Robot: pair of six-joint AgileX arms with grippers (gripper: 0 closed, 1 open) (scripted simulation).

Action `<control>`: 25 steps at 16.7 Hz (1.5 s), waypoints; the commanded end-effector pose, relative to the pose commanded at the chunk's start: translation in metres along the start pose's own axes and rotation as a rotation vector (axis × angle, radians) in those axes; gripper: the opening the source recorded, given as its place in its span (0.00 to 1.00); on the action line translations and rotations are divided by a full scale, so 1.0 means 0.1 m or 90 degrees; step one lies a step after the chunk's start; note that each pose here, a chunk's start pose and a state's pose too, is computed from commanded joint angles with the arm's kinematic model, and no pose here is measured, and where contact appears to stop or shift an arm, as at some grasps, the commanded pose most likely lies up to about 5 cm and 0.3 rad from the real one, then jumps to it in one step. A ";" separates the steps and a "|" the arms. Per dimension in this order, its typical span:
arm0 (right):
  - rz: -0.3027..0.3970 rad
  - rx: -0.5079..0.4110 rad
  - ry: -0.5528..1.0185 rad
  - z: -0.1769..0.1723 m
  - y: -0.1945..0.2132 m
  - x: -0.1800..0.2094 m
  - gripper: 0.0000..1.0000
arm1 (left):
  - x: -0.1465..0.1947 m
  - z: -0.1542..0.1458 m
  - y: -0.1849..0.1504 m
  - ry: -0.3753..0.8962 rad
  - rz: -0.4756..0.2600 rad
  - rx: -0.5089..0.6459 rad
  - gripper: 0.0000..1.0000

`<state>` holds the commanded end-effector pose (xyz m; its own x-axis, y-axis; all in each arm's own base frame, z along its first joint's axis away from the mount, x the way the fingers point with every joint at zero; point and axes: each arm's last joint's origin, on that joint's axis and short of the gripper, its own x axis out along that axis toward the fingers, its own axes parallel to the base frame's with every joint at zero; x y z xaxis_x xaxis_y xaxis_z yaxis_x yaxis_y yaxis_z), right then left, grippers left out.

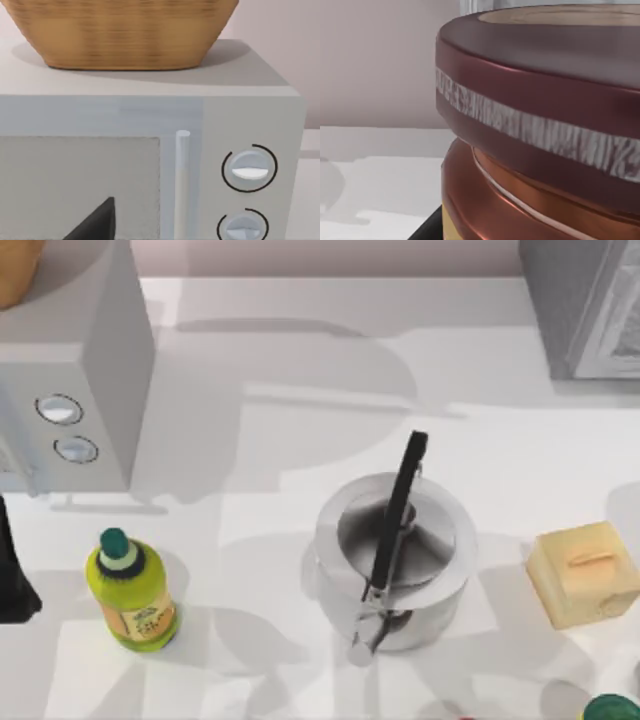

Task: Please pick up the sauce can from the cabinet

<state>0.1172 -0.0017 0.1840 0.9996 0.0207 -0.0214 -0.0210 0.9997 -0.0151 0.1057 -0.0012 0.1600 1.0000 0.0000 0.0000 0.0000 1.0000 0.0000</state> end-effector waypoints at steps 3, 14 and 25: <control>0.018 -0.010 -0.007 0.28 -0.01 0.19 0.00 | 0.00 0.00 0.00 0.000 0.000 0.000 1.00; 0.197 -0.031 -0.136 0.81 0.29 1.95 0.00 | 0.00 0.00 0.00 0.000 0.000 0.000 1.00; 0.460 0.002 -0.021 -0.86 1.32 2.61 0.00 | 0.00 0.00 0.00 0.000 0.000 0.000 1.00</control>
<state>0.3733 0.1347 0.0908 0.7365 0.6764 0.0046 -0.6764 0.7365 -0.0057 0.1057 -0.0012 0.1600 1.0000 0.0000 0.0000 0.0000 1.0000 0.0000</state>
